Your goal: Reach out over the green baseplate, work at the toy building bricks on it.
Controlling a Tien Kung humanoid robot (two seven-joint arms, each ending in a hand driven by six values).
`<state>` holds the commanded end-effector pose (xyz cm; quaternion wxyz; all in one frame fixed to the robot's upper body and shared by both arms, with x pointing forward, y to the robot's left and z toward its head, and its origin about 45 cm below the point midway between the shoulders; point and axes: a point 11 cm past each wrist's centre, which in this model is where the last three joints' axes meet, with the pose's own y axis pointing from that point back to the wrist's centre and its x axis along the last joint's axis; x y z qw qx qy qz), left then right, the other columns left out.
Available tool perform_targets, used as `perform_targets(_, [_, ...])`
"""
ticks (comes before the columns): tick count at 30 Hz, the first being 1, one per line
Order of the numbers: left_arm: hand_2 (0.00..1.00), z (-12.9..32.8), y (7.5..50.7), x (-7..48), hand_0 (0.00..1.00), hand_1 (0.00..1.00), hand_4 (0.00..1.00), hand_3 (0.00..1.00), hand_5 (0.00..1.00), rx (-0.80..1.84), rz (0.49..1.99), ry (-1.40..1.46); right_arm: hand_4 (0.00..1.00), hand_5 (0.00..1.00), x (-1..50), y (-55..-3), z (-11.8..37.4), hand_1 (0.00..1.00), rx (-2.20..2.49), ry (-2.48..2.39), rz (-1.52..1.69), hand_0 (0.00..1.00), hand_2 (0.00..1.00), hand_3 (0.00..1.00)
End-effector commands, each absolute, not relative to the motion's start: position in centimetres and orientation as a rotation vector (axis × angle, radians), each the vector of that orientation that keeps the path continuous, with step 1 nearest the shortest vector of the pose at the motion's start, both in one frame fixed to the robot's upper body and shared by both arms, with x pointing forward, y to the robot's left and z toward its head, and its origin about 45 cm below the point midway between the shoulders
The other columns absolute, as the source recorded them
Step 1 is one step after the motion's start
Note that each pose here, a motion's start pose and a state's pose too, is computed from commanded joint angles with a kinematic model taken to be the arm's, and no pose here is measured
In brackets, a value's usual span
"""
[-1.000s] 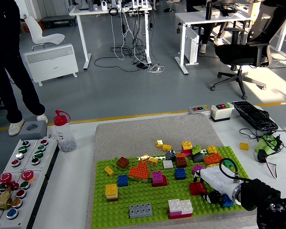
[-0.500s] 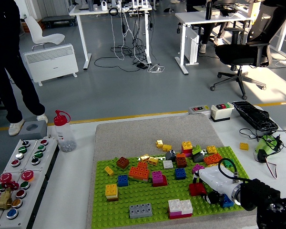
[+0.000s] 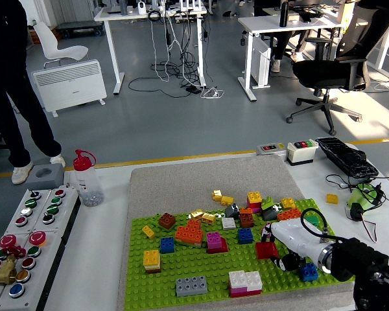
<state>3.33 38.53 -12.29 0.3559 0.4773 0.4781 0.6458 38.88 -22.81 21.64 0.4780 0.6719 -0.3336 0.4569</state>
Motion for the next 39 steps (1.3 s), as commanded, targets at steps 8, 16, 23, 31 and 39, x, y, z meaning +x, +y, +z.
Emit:
perform_targets(8, [0.805,-12.3,38.6,3.2,0.729,0.784,0.473,0.674,0.998,1.233,1.671,1.238,0.639,0.089,38.2,-24.1,23.2,0.295,1.669,-0.861,1.093,0.066,0.546,0.567])
perform_targets(16, [0.806,-12.3,38.7,3.2,0.729,0.783,0.474,0.675,0.998,1.233,1.675,1.236,0.634,0.094,36.4,-25.2,24.8,0.295,1.726,-0.888,1.069,0.066,0.546,0.567])
perform_targets(23, [0.806,-12.2,38.7,3.2,0.729,0.783,0.474,0.675,0.998,1.232,1.676,1.235,0.633,0.093,34.8,-25.3,25.2,0.295,1.764,-0.869,1.069,0.065,0.546,0.566])
perform_targets(31, [0.806,-12.3,38.7,3.2,0.729,0.783,0.474,0.673,0.998,1.233,1.674,1.236,0.625,0.086,34.0,-23.7,24.5,0.297,1.808,-0.811,1.077,0.066,0.546,0.565])
perform_targets(39, [0.805,-12.3,38.7,3.2,0.727,0.783,0.473,0.673,0.998,1.232,1.674,1.237,0.621,0.084,33.9,-22.5,23.9,0.297,1.818,-0.769,1.084,0.068,0.547,0.565])
